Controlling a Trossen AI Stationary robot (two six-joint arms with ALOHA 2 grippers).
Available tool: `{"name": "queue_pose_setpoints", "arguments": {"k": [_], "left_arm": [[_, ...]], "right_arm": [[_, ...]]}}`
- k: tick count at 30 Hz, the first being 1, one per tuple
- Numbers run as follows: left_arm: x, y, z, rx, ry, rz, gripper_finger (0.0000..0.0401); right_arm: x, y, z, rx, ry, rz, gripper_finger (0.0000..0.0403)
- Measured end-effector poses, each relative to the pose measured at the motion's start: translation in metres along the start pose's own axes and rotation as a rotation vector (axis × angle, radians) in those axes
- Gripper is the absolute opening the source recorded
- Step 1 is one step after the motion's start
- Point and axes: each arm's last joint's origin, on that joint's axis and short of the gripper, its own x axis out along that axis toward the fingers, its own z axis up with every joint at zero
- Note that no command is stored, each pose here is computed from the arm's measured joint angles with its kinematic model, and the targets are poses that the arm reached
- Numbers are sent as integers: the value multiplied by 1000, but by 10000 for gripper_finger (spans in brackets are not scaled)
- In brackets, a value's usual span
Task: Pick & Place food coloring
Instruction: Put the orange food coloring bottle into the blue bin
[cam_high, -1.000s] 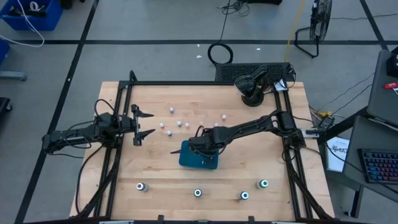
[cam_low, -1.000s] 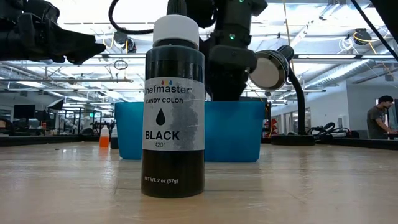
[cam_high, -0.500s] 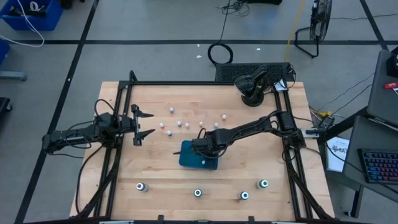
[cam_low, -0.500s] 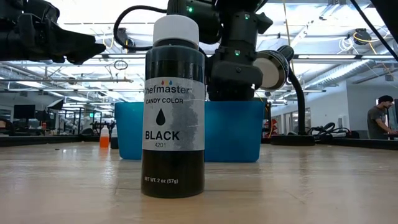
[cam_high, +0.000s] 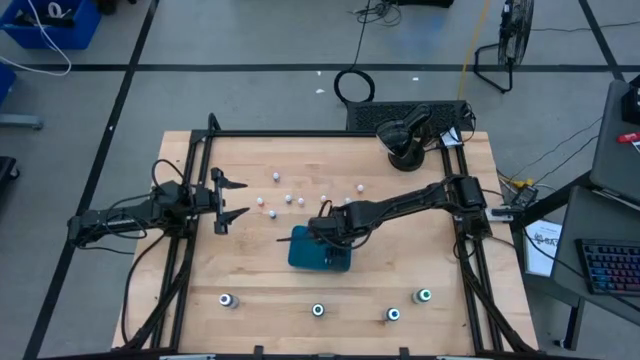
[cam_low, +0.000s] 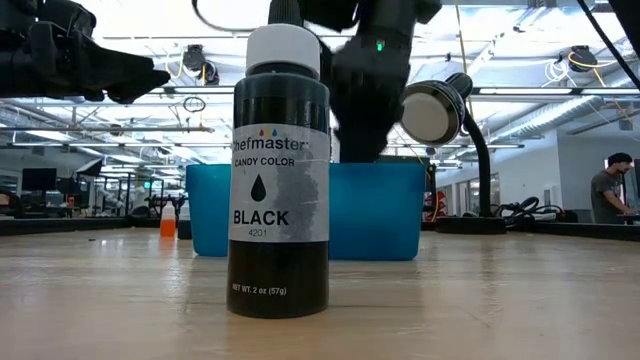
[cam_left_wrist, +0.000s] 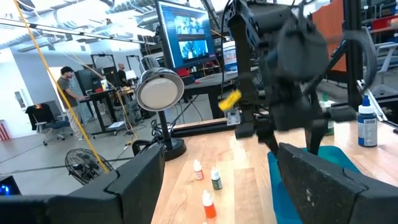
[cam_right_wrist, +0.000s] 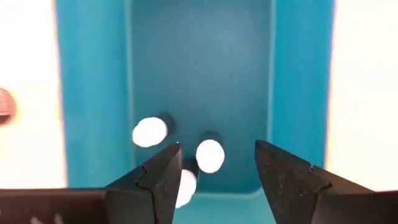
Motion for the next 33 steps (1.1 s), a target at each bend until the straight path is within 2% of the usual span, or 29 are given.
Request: {"name": "queue_pose_setpoints", "arguments": {"k": [2,5,10,14,20,24,30,33], "left_arm": [[0,0,0,0,-1,0,306],[0,0,0,0,-1,0,306],[0,0,0,0,0,0,306],[0,0,0,0,-1,0,306],[0,0,0,0,0,0,306],[0,0,0,0,0,0,306],[0,0,0,0,0,0,306],[0,0,0,0,0,0,306]], "right_arm": [[-13,1,2,-1,-42,4,187],[-36,-1,2,-7,-106,-49,183],[-71,-13,-7,-31,-136,-264,184],[-85,-42,-14,58,-84,-358,189],[-74,-96,-23,183,-3,-404,191],[-59,-129,-33,272,19,-356,192],[-41,-158,-45,309,-1,-349,190],[-34,-167,-51,335,-8,-300,191]]}}
